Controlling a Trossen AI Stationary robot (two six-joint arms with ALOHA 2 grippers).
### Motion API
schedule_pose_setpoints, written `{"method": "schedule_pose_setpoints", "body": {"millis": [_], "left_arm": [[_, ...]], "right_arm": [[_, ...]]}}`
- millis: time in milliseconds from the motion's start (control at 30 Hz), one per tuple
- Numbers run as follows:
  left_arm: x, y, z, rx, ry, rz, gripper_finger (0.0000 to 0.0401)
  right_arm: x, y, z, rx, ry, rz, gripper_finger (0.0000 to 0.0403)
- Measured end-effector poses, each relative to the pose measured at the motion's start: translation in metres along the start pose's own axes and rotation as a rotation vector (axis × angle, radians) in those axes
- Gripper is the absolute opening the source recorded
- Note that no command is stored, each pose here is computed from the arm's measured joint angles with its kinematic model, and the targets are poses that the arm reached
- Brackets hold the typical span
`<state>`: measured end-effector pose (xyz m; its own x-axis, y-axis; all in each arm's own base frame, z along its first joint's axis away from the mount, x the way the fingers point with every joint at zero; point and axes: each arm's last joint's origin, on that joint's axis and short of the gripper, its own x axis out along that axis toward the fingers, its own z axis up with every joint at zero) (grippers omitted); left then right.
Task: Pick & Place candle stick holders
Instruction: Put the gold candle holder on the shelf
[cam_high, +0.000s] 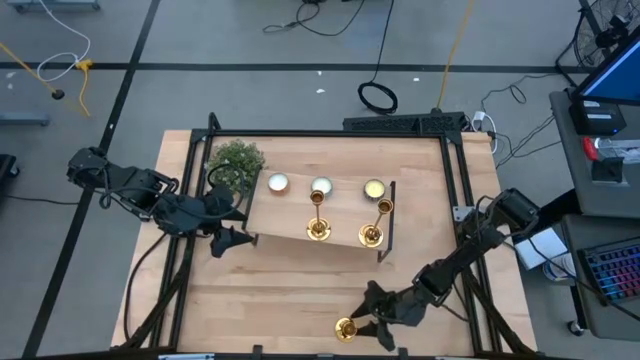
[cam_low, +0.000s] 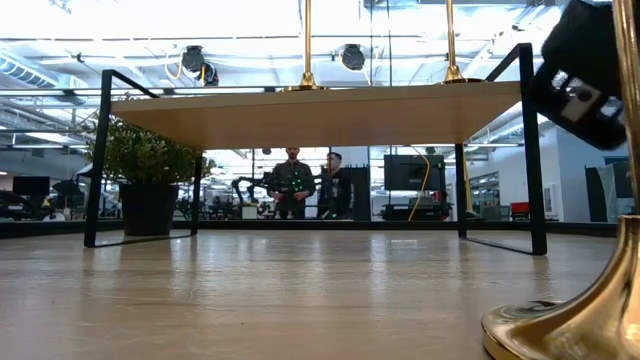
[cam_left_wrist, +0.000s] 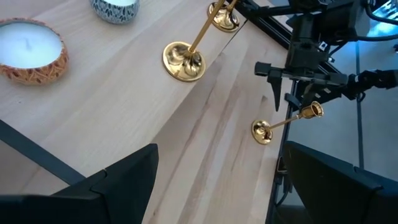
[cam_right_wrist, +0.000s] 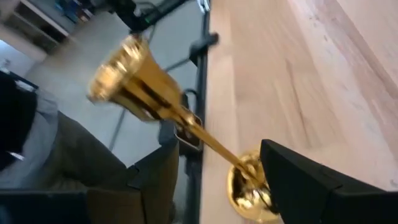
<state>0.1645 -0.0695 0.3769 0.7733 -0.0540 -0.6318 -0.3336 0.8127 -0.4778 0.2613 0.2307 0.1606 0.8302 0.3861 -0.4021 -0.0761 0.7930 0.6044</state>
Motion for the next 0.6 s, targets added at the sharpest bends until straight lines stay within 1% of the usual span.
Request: {"method": "schedule_pose_setpoints", "body": {"millis": [100,267,400,533,600], "left_arm": [[0.0,0.0,0.0,-0.007,0.0,0.0,0.0351],[0.0,0.0,0.0,-0.011,0.0,-0.001,0.0351],[0.0,0.0,0.0,-0.011,0.0,-0.002,0.0351],[0.0,0.0,0.0,-0.016,0.001,-0.003,0.0351],[0.0,0.0,0.0,-0.017,0.002,-0.004,0.0351]], "right_arm": [[0.0,0.004,0.003,0.008,-0.031,0.037,0.0215],[0.004,0.006,0.002,0.015,-0.035,0.09,0.021],[0.02,0.014,0.001,0.021,0.007,0.135,0.021],[0.047,0.024,0.001,0.004,0.037,0.177,0.021],[0.059,0.026,0.0,-0.007,0.048,0.179,0.021]]}}
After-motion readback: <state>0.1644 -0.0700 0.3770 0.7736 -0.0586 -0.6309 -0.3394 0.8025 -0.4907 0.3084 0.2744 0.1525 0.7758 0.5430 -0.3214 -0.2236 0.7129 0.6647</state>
